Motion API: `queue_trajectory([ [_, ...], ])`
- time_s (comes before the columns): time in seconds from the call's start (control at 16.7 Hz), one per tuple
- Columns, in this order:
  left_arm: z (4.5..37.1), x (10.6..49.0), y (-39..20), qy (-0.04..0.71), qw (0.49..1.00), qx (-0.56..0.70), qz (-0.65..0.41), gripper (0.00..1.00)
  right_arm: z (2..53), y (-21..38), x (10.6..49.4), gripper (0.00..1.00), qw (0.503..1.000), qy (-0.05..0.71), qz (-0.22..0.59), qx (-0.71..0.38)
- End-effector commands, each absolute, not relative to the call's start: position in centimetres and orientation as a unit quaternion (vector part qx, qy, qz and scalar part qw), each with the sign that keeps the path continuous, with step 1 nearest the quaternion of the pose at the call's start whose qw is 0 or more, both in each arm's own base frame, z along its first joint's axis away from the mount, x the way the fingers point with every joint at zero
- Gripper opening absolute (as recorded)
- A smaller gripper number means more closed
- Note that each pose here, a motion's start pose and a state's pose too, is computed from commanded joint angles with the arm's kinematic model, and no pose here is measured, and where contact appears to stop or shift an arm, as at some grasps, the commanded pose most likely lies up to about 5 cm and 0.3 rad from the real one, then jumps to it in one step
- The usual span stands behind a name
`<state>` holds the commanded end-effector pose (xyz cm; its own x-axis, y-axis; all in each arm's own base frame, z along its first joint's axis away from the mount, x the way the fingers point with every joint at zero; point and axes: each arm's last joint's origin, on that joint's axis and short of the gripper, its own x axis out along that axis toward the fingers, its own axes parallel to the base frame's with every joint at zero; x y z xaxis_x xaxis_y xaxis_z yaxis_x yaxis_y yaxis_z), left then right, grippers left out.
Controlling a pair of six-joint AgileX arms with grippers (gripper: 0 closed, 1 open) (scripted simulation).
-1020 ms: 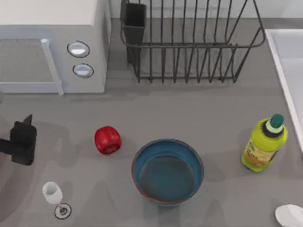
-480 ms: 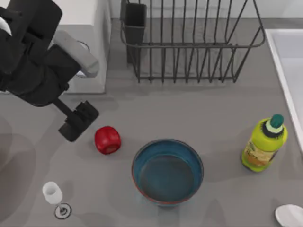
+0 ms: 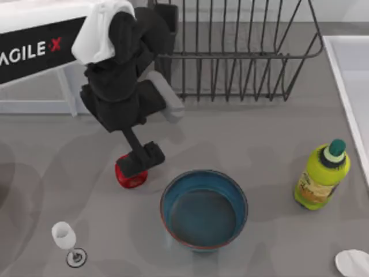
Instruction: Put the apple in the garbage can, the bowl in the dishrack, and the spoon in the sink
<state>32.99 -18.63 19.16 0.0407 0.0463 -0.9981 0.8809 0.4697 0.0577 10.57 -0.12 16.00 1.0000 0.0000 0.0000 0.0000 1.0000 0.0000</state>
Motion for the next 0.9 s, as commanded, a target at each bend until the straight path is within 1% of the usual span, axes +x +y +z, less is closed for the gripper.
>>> queue_trajectory([
  [0.18, 17.9, 33.6, -19.9, 0.615, 0.581, 0.398, -0.354, 1.00, 16.0, -0.1, 10.6, 1.00, 1.000, 0.000, 0.000, 0.000],
  [0.6, 17.7, 33.7, -19.8, 0.616, 0.580, 0.398, -0.354, 1.00, 16.0, -0.1, 10.6, 1.00, 1.000, 0.000, 0.000, 0.000],
  [0.72, 16.5, 33.6, -19.8, 0.617, 0.577, 0.400, -0.356, 1.00, 16.0, -0.1, 10.6, 1.00, 1.000, 0.000, 0.000, 0.000],
  [0.9, 13.4, 33.8, -19.7, 0.612, 0.582, 0.400, -0.355, 1.00, 16.0, -0.1, 10.6, 1.00, 1.000, 0.000, 0.000, 0.000],
])
